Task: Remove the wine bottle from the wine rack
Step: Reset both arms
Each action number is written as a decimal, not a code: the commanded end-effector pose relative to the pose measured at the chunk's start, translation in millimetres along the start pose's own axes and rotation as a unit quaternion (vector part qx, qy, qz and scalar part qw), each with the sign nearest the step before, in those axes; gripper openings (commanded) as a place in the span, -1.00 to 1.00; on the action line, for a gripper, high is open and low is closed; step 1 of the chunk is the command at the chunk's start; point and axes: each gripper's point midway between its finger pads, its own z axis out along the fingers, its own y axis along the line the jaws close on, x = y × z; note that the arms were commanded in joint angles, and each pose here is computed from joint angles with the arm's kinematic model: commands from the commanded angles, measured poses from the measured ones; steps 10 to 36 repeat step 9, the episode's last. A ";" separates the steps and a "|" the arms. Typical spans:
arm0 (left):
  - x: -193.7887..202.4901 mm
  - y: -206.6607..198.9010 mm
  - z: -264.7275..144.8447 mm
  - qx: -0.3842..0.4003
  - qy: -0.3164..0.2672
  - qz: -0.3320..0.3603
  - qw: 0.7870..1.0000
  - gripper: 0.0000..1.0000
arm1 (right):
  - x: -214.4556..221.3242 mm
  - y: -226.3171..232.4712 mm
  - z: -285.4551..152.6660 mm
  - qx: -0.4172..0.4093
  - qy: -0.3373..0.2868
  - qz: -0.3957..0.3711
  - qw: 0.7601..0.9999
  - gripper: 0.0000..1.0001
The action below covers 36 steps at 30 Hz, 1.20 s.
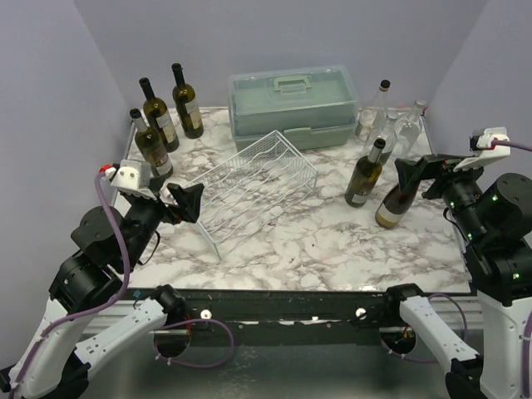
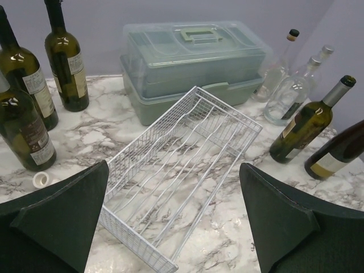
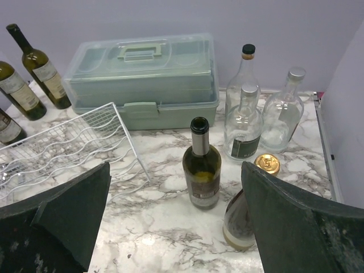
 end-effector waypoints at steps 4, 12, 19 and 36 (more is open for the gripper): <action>14.3 3.8 -10.7 -0.003 0.014 -0.035 0.999 0.97 | -5.2 -3.5 -8.0 0.012 -0.023 0.012 1.000 0.99; 23.7 4.2 -15.4 0.000 0.022 -0.049 0.999 0.97 | -1.0 -0.4 -8.8 0.004 -0.016 0.017 1.000 0.99; 23.7 4.2 -15.4 0.000 0.022 -0.049 0.999 0.97 | -1.0 -0.4 -8.8 0.004 -0.016 0.017 1.000 0.99; 23.7 4.2 -15.4 0.000 0.022 -0.049 0.999 0.97 | -1.0 -0.4 -8.8 0.004 -0.016 0.017 1.000 0.99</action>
